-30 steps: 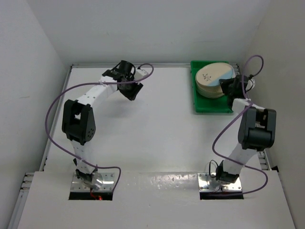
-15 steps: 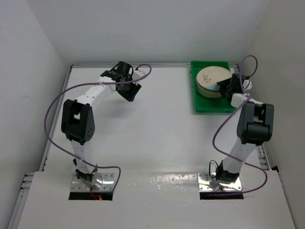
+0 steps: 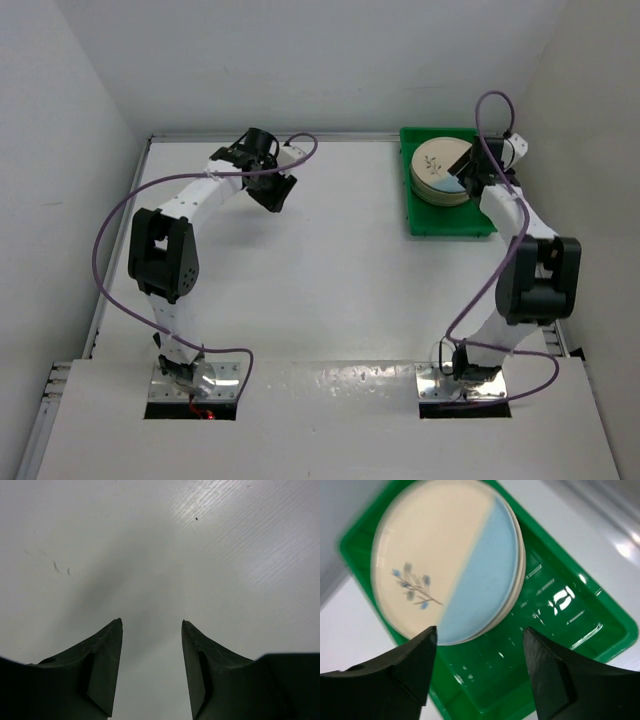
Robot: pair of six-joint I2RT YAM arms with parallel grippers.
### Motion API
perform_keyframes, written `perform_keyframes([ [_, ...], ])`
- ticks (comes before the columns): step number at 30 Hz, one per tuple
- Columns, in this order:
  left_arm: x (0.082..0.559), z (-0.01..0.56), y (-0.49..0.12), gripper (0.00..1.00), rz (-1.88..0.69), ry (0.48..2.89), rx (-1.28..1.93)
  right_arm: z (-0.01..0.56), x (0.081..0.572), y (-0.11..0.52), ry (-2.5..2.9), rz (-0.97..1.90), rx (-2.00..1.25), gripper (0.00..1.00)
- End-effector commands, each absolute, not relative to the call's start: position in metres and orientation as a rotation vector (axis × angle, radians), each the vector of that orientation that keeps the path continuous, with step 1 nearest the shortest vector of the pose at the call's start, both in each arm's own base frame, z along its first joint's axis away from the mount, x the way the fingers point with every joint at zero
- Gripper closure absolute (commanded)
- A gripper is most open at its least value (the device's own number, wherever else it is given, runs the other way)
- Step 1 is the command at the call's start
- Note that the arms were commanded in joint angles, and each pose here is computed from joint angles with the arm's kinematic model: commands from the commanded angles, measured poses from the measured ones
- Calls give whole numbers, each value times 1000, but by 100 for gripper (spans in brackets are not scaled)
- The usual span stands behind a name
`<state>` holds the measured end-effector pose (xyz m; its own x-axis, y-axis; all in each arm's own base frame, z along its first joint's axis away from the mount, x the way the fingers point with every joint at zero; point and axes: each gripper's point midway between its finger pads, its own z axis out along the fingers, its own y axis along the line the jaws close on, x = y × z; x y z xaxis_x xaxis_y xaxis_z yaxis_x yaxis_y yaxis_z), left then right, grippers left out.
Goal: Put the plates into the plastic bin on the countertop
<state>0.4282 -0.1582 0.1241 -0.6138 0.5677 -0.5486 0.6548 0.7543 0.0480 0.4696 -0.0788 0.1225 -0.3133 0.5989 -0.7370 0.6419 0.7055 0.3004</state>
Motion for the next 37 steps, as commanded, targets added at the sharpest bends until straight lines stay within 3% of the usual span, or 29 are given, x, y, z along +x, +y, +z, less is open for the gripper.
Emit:
perform_keyframes([
  [1,438,147,-158,47,-219,2346,877,162,421,-102,1940,-326,895,30],
  [2,438,151,-158,47,-218,2338,875,193,407,-104,1858,-307,905,30],
  [4,435,152,-157,47,-218,2338,875,164,379,-96,1913,-289,896,28],
  [7,431,152,-152,47,-193,2344,868,167,340,-71,1888,-116,804,17],
  [8,429,148,-151,47,-195,2356,871,144,325,-64,1941,-99,781,2],
  [9,426,143,-151,47,-200,2373,864,143,318,-45,1983,1,696,0],
  [13,414,137,-145,47,-188,2395,865,106,266,-24,2135,86,776,0],
  [18,362,95,-122,47,-145,2482,890,57,210,7,2287,231,884,0],
  [25,306,48,-91,47,-100,2581,777,42,199,14,2159,329,880,0],
  [37,307,68,-93,47,-88,2484,780,30,187,13,2236,277,795,0],
])
